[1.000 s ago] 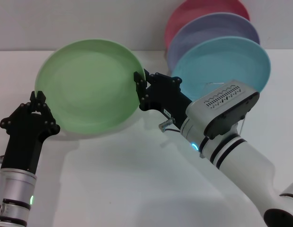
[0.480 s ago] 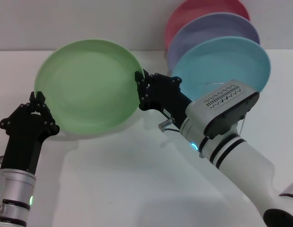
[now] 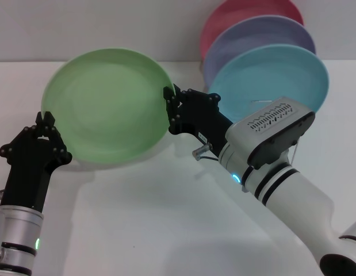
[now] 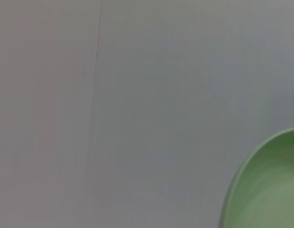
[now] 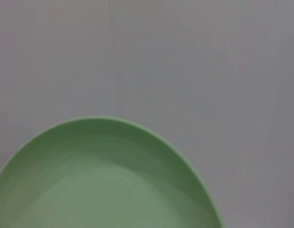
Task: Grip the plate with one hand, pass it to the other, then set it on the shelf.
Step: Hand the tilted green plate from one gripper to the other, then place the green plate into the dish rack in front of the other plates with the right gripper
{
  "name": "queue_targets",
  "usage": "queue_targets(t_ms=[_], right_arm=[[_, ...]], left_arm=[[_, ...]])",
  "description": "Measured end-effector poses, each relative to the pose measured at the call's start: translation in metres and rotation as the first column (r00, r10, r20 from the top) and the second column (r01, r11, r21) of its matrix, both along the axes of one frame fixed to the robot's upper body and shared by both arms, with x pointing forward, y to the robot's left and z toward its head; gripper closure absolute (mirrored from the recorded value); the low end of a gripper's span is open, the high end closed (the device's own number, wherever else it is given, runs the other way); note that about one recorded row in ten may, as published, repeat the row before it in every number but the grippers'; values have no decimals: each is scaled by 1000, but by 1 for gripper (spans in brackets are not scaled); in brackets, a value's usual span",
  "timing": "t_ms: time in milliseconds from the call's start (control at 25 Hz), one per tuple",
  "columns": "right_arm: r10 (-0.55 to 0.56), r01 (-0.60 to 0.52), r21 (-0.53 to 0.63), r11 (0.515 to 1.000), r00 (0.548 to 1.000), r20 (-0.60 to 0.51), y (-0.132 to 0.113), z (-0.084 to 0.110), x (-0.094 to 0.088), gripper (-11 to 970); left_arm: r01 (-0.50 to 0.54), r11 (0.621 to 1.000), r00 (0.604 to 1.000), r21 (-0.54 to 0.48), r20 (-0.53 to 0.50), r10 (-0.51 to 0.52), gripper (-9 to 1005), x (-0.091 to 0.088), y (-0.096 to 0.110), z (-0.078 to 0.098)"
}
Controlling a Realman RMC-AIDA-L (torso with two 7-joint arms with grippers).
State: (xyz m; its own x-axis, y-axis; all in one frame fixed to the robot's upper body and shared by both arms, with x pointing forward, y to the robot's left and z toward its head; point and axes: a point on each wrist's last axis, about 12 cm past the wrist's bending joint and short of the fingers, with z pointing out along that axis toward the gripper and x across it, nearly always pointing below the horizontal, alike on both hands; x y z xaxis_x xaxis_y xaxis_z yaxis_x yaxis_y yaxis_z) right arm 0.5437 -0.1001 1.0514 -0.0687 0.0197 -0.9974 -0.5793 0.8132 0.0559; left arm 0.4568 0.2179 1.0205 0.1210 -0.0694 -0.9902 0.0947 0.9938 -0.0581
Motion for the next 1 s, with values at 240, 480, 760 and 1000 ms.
queue_targets(t_ms=[240,480,760,1000], right_arm=[[-2,2,-1,1000,1000,-1,-1,-1,0,898],[-14,14,5,1000,1000,-2,-2,0,1,899],[-15,15,7,1000,1000,-2,-2,0,1,900],[-9,9,4,1000,1000,6,-2,1,0,899]], left_arm=[[6,1000,1000,-1,9,-6,950,0,0,1],[7,1000,1000,-30,17,-7,895,-2,3,1],[0,998,998,-56,63,4,647,-9,9,4],[-12,997,996,-76,83,18,648,-13,16,5]])
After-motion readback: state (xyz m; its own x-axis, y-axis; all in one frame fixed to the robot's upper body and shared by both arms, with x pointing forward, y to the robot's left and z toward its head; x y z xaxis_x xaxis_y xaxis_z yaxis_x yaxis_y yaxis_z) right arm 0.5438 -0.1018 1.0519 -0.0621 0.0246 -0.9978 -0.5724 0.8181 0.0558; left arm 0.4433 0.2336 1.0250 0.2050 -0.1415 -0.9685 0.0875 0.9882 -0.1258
